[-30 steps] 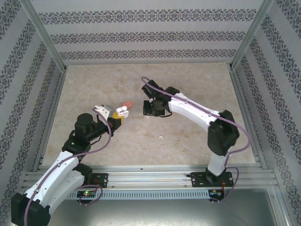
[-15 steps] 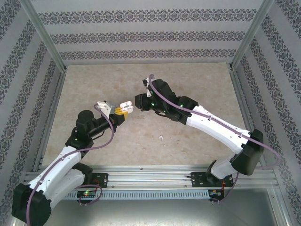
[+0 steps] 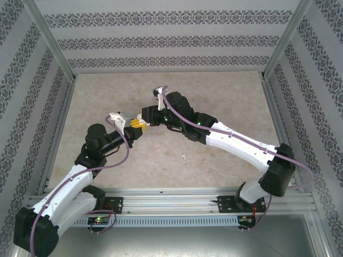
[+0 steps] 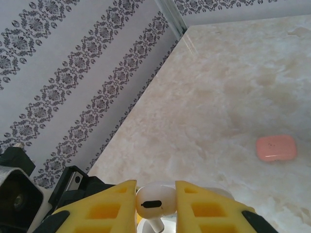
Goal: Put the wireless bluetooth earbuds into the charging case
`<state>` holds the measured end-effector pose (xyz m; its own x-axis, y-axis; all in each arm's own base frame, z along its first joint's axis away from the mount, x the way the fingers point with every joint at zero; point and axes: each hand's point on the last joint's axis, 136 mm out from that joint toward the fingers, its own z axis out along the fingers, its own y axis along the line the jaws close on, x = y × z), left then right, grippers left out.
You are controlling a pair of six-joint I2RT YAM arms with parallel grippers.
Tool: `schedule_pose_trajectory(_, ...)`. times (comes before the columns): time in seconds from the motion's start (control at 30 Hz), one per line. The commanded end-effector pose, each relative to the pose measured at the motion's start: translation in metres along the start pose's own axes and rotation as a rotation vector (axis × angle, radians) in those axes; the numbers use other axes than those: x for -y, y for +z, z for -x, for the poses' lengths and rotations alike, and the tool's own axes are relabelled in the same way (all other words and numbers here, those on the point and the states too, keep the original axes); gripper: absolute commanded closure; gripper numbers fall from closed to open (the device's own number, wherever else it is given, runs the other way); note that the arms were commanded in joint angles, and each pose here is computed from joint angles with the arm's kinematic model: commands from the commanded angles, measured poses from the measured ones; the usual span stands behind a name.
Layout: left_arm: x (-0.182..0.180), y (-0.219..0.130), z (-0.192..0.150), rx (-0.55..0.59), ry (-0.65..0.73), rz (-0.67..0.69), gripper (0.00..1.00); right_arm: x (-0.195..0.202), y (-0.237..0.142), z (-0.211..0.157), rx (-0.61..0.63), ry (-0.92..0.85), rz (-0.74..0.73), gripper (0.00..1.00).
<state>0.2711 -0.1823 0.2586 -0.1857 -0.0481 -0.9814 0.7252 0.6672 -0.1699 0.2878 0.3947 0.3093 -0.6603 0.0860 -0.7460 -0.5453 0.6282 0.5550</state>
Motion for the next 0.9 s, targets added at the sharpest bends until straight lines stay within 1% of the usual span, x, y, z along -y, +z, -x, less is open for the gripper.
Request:
schedule_pose_trajectory(0.0, 0.011, -0.002, 0.033, 0.090, 0.037, -0.036, 1.00, -0.009, 0.006, -0.004, 0.004, -0.019, 0.043, 0.79)
schedule_pose_trajectory(0.5, 0.006, -0.002, 0.041, 0.119, 0.033, -0.002, 1.00, 0.002, 0.017, -0.029, -0.041, -0.006, 0.024, 0.80)
schedule_pose_trajectory(0.87, -0.001, -0.001, 0.043, 0.128, 0.024, 0.031, 1.00, -0.002, 0.018, -0.035, -0.033, 0.052, 0.057, 0.80)
